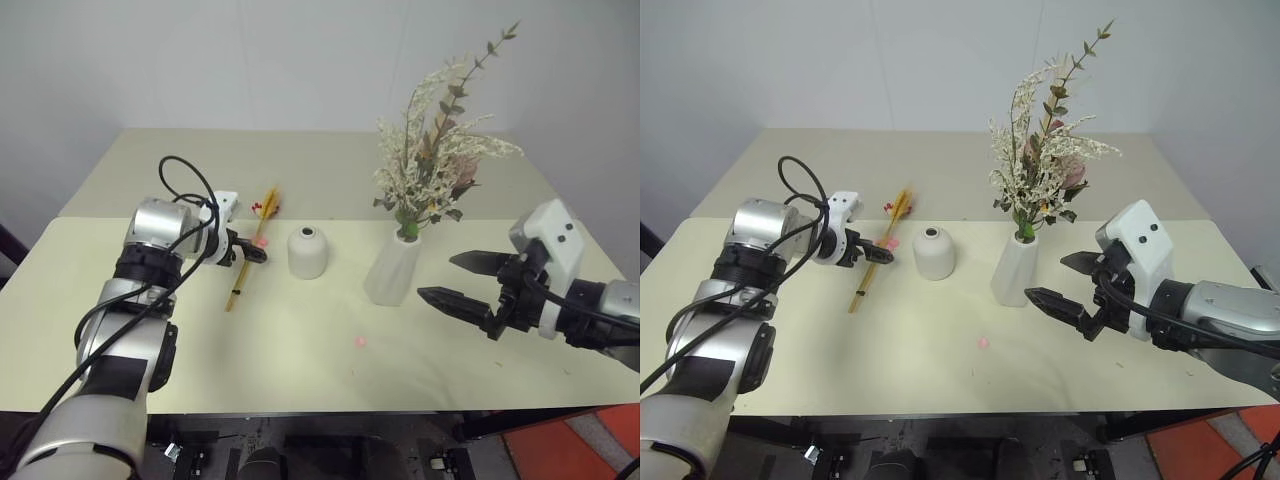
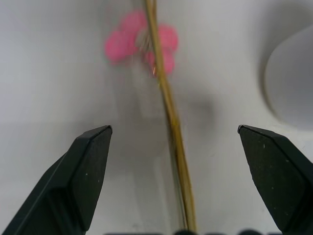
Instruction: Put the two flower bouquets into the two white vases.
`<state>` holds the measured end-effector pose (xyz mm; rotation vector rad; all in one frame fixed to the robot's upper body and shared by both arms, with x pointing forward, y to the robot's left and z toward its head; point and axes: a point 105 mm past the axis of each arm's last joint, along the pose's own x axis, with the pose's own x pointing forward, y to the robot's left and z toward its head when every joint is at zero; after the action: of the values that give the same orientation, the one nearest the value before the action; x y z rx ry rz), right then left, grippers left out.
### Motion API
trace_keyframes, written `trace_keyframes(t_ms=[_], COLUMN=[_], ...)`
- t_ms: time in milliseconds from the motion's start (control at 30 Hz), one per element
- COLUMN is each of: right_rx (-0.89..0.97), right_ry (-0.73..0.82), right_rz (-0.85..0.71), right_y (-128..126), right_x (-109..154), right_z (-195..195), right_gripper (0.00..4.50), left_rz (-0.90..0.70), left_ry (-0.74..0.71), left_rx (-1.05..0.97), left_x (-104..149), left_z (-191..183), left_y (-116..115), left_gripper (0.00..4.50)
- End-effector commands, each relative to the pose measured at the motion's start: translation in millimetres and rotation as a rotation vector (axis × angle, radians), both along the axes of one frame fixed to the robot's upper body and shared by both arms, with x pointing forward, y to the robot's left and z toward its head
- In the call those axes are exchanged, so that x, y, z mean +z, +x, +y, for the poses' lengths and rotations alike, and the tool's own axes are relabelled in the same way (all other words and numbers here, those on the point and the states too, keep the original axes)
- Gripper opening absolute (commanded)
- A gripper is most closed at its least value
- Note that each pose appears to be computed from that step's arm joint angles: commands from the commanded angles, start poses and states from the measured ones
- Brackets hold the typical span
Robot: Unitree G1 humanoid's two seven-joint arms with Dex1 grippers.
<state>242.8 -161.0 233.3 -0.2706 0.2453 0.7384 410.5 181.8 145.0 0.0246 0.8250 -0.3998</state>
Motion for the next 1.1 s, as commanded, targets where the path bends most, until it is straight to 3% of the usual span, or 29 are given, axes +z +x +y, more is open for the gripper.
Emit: trace_keyframes(t_ms=[33, 67, 167, 567, 667, 800, 900, 1100], right_rx=[-0.005, -0.006, -0.012, -0.011, -0.008, -0.002, -0.003, 0.042], right_ry=[0.007, 0.009, 0.011, 0.004, 0.007, -0.03, -0.005, 0.028], right_rz=[-0.049, -0.049, -0.05, -0.045, -0.05, -0.04, -0.13, -0.322], right_y=[0, 0, 0, -4, -6, -9, -10, -13], right_x=[8, 8, 7, 6, 8, 7, 16, 22], right_z=[1, 1, 0, -1, -4, -7, -5, 3], right_gripper=[4.46, 4.46, 4.5, 4.5, 4.5, 4.5, 4.5, 4.5], left_rz=[-0.02, -0.015, -0.021, -0.099, -0.227, -0.401, -0.747, -0.995], left_ry=[-0.015, -0.026, -0.03, 0.03, 0.062, 0.0, -0.161, -0.512], left_rx=[-0.008, -0.007, -0.004, -0.006, -0.007, 0.049, 0.113, 0.149], left_x=[6, 5, 3, 8, 16, 37, 81, 127], left_z=[-5, -5, -6, -9, -13, -18, -17, -16], left_y=[1, 0, 2, 11, 18, 26, 24, 7], left_gripper=[4.5, 4.5, 3.91, 0.03, 0.03, 0.03, 0.03, 0.03])
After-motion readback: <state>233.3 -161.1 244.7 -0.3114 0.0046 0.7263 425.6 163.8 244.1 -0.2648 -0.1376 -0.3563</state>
